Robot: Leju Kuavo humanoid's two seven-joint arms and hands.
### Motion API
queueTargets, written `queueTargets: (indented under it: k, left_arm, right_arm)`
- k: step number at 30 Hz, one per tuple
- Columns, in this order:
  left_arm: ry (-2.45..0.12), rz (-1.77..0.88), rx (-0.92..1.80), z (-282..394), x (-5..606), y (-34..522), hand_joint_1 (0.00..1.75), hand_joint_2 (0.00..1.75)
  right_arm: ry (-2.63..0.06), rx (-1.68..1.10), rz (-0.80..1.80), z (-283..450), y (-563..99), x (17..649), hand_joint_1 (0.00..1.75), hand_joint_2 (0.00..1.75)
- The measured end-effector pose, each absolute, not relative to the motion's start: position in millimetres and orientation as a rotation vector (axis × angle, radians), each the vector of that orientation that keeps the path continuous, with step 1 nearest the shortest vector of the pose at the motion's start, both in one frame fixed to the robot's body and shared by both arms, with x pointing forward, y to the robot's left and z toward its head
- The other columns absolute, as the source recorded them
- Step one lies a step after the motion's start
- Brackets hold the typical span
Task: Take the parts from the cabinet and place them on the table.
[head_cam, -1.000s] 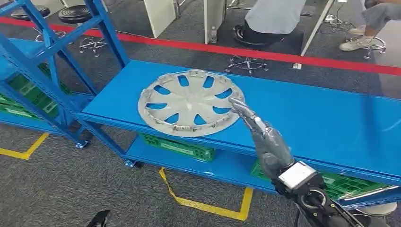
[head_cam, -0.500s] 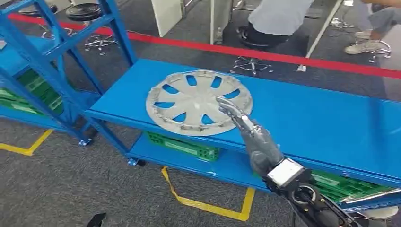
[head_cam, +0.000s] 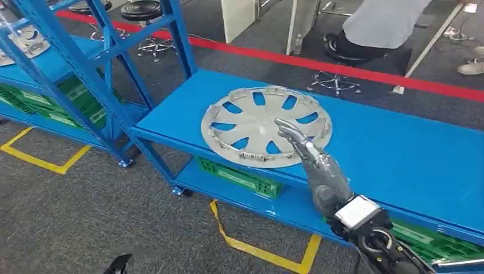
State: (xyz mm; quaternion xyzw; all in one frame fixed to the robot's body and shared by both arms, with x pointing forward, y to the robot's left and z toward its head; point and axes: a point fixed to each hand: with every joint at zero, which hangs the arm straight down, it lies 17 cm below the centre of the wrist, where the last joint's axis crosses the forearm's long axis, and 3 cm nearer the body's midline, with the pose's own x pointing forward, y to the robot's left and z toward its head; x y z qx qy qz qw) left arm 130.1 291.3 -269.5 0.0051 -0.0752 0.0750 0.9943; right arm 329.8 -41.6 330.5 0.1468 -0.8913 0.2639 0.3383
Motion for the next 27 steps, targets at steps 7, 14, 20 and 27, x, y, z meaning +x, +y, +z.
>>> queueTargets:
  k: [7,14,20,27]
  left_arm:
    - [-0.155,0.149,0.009,-268.9,132.5,291.6,0.0,0.0]
    - [-0.159,0.149,0.011,-268.3,135.3,293.8,0.0,0.0]
    - [-0.156,0.149,0.008,-268.8,133.0,292.4,0.0,0.0]
    - [-0.156,0.149,0.007,-268.8,132.9,292.2,0.0,0.0]
  right_arm:
    - [-2.317,0.386,0.69,328.8,-40.5,329.7,0.0,0.0]
    - [-2.316,0.386,0.691,328.6,-40.3,330.0,0.0,0.0]
    - [-2.311,0.402,0.688,328.6,-40.0,329.3,0.0,0.0]
    - [-2.31,0.406,0.692,328.3,-39.0,328.6,0.0,0.0]
